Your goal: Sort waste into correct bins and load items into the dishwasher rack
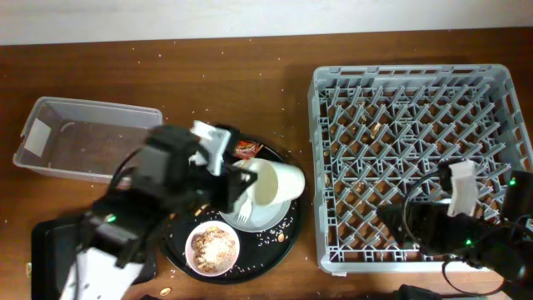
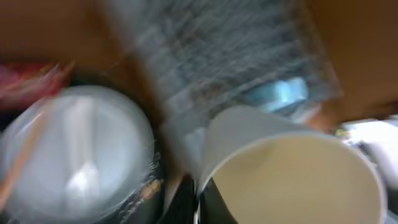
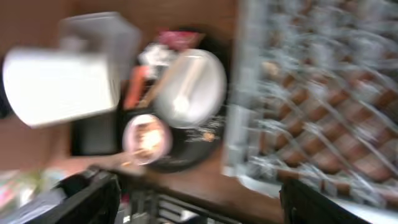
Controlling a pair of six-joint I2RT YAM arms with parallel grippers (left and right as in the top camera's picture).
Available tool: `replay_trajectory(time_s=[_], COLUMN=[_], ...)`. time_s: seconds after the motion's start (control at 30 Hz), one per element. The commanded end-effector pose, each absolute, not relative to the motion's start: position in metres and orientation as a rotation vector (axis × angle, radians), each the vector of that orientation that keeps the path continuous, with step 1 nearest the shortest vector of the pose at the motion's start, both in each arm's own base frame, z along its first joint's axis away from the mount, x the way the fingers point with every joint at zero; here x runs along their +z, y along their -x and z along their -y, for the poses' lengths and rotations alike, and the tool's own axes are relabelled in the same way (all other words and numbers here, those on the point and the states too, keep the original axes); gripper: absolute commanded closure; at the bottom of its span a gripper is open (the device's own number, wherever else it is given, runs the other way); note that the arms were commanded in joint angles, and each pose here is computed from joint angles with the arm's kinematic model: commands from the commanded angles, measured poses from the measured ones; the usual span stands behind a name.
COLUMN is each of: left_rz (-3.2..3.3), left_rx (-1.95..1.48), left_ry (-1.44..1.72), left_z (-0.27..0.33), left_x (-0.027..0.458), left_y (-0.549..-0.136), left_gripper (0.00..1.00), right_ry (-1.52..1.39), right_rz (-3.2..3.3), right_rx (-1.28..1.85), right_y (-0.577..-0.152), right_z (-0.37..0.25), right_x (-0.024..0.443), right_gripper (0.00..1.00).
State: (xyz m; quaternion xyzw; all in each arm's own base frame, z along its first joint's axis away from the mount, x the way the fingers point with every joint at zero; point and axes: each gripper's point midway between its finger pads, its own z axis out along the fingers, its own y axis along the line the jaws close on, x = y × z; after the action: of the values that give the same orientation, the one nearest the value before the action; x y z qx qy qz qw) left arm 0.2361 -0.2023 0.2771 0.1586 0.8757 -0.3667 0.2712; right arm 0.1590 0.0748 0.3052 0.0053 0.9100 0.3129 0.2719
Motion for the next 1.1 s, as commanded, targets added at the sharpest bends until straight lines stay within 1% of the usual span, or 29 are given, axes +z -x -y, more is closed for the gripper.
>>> replay_trajectory(time_s=[0.0, 0.03, 0.1, 0.17, 0.23, 0.3, 0.37, 0.4, 0.43, 0.53, 0.6, 0.63, 0.67, 0.73, 0.77, 0.8, 0.83, 0.87, 0.9, 0.97, 1.07], left_rz=[-1.882, -1.802, -1.797, -1.789, -1.800, -1.845, -1.878, -1.876, -1.850, -1.842, -1.850, -1.854, -1.851, -1.847, -1.840, -1.842, -1.853, -1.861, -1.863, -1.860, -1.857], left_rx=[-1.614, -1.686, -1.721, -1.731, -1.712, -1.627, -1.560, -1.528, -1.515, -1.516, -1.520, -1.529, -1.537, -1.533, -1.529, -1.522, -1.496, -1.479, -1.472, -1.472, -1.475], left_ry=[-0.788, -0.847, -0.861, -0.890, -0.885, -0.832, -0.790, -0.781, -0.795, -0.793, -0.789, -0.787, -0.790, -0.792, -0.796, -0.791, -0.774, -0.762, -0.758, -0.760, -0.763], left_z=[0.210, 0.207, 0.208, 0.213, 0.215, 0.214, 0.213, 0.213, 0.214, 0.216, 0.216, 0.217, 0.217, 0.217, 0.217, 0.216, 0.216, 0.215, 0.215, 0.215, 0.215], left_x=[0.371, 0.383, 0.383, 0.383, 0.381, 0.374, 0.368, 0.368, 0.371, 0.371, 0.368, 0.368, 0.369, 0.369, 0.370, 0.370, 0.368, 0.367, 0.366, 0.367, 0.367], left_y=[-0.189, -0.182, -0.179, -0.175, -0.176, -0.189, -0.200, -0.204, -0.207, -0.215, -0.218, -0.218, -0.217, -0.217, -0.218, -0.219, -0.223, -0.226, -0.227, -0.227, -0.226], left_gripper=[1.00, 1.00, 1.00, 1.00, 1.00, 1.00, 1.00, 1.00, 1.00, 1.00, 1.00, 1.00, 1.00, 1.00, 1.00, 1.00, 1.00, 1.00, 1.00, 1.00, 1.00], right_ry=[0.290, 0.367, 0.538, 0.651, 0.682, 0.723, 0.877, 0.943, 0.980, 1.078, 1.075, 1.044, 0.966, 0.861, 0.575, 0.380, 0.083, 0.029, 0.089, 0.503, 0.916], right_rz=[-2.175, -2.118, -1.939, -1.848, -1.839, -1.850, -1.789, -1.769, -1.764, -1.729, -1.748, -1.798, -1.910, -2.004, -2.130, -2.179, -2.236, -2.235, -2.206, -2.075, -1.890], right_rx=[1.168, 1.206, 1.332, 1.368, 1.410, 1.474, 1.560, 1.602, 1.632, 1.682, 1.634, 1.584, 1.450, 1.198, 1.012, 0.940, 0.952, 1.019, 1.116, 1.290, 1.404], right_y=[-0.148, -0.143, -0.132, -0.130, -0.140, -0.145, -0.143, -0.146, -0.149, -0.161, -0.169, -0.177, -0.195, -0.230, -0.272, -0.292, -0.309, -0.308, -0.301, -0.263, -0.218], right_z=[-0.117, -0.124, -0.142, -0.150, -0.154, -0.162, -0.181, -0.193, -0.202, -0.228, -0.230, -0.230, -0.227, -0.215, -0.188, -0.168, -0.145, -0.145, -0.157, -0.195, -0.224], right_x=[0.350, 0.358, 0.383, 0.394, 0.397, 0.394, 0.396, 0.397, 0.396, 0.394, 0.389, 0.382, 0.367, 0.350, 0.340, 0.337, 0.334, 0.338, 0.348, 0.367, 0.371], right_gripper=[0.16, 0.14, 0.14, 0.14, 0.14, 0.14, 0.16, 0.21, 0.23, 0.24, 0.24, 0.24, 0.23, 0.18, 0.15, 0.14, 0.16, 0.19, 0.19, 0.12, 0.11])
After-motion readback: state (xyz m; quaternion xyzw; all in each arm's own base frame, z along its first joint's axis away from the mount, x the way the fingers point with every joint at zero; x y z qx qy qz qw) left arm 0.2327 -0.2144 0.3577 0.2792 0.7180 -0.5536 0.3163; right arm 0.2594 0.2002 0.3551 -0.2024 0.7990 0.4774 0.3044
